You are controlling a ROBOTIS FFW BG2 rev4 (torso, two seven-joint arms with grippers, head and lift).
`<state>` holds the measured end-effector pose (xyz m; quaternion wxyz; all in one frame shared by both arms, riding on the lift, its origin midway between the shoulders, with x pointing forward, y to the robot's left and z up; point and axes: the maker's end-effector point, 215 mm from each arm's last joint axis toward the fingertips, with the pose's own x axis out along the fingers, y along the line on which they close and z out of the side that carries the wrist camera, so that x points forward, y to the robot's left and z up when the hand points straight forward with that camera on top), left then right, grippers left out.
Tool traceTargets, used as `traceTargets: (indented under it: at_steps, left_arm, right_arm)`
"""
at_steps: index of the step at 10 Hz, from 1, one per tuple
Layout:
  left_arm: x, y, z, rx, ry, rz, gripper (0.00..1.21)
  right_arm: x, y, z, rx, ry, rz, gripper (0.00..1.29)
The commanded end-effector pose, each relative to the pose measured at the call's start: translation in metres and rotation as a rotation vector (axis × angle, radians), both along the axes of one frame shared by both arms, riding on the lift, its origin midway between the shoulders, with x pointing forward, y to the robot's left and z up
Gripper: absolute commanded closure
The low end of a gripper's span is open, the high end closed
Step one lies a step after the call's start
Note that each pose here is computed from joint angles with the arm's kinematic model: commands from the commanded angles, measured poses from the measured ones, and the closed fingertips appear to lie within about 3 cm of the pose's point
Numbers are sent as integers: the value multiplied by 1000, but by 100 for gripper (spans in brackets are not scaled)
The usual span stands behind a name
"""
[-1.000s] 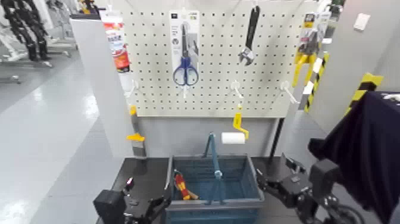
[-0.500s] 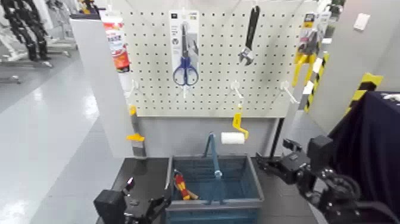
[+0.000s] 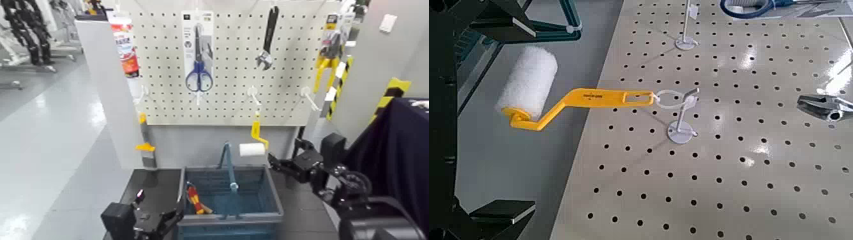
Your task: Put the yellow roller into the crate.
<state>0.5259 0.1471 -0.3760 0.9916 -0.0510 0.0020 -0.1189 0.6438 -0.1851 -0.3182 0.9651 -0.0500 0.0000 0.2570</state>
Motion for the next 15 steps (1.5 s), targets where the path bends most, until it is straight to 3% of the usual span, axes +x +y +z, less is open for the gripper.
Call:
traceTargets:
  at_steps: [1,4,8,13,15]
  left_arm:
    - [2,-1,2,0,-5,-3,9]
    - [3,-3,2,-2,-9,-7,10]
    - [6,-6,7,-2,-23,-14,10]
    - [7,-12,8,-5,-25,-23,11]
    - [7,-13,9,-6,-27,-26,11]
  right_arm:
    - [20,11,3,-5,-5,36,11]
    - [38,26,12,-3,-12,93,11]
    - [52,62,12,19,-11,172,11]
    - [67,65,21,16,-9,187,12]
    - [67,69,17,39,6,205,20]
